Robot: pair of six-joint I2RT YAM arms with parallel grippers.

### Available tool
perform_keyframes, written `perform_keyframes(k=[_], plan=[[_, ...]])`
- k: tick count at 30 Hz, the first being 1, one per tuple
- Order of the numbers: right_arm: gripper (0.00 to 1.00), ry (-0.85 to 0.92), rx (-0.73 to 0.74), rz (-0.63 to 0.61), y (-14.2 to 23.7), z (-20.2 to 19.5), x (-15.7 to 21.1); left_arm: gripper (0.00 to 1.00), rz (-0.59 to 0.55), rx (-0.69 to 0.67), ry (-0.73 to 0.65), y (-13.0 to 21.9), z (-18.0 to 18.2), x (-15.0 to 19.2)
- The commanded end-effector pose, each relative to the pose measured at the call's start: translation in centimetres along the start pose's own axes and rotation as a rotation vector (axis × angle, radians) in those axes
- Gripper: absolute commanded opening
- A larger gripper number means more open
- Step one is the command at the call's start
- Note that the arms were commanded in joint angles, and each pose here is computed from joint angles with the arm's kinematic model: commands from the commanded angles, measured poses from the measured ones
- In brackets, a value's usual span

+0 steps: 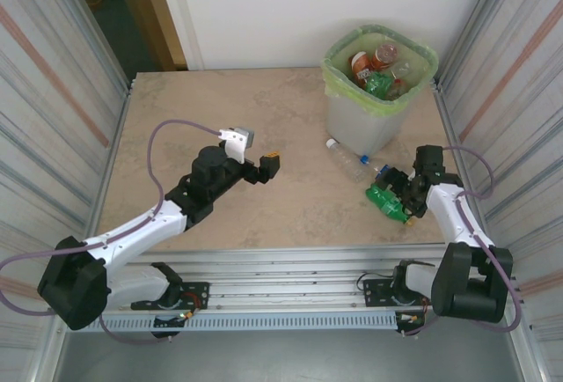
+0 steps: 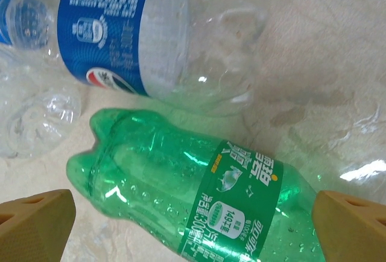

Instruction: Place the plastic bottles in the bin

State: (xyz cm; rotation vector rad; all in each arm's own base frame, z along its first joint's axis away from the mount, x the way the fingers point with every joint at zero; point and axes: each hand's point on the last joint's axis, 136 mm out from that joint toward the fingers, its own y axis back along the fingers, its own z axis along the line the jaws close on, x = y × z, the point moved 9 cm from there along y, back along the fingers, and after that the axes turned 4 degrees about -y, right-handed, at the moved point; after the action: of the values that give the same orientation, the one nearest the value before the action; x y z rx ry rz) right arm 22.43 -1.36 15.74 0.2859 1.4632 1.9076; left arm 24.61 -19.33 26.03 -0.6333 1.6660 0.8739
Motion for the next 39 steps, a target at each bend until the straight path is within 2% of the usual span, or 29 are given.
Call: perform_keyframes(k=[1,9,18,29,35,39], plan=[[0.98,-0.017,0.013,0.043,0.2,0.1,1.3,0.99,-0.021,-0.009,0.016,0.0,0.2,-0.3],[1.00,0.047,0.030,0.086,0.0,1.6,2.6,0.99,-0.020,-0.001,0.021,-0.2,0.1,-0.4],[0.94,0.116,0.070,0.137,-1.3,2.5,3.9,0.99,-0.016,0.005,0.028,-0.5,0.1,-0.5],[0.87,0.172,0.138,0.158,-4.3,3.7,3.8,0.99,-0.007,0.002,0.036,-0.7,0.3,-0.2],[0.76,0.213,0.181,0.167,-5.4,4.4,4.0,0.99,-0.001,-0.008,0.041,-0.6,0.6,-0.1],[0.64,0.240,0.198,0.162,-5.4,4.8,4.2,0.99,0.000,-0.023,0.046,-0.5,0.9,0.1]])
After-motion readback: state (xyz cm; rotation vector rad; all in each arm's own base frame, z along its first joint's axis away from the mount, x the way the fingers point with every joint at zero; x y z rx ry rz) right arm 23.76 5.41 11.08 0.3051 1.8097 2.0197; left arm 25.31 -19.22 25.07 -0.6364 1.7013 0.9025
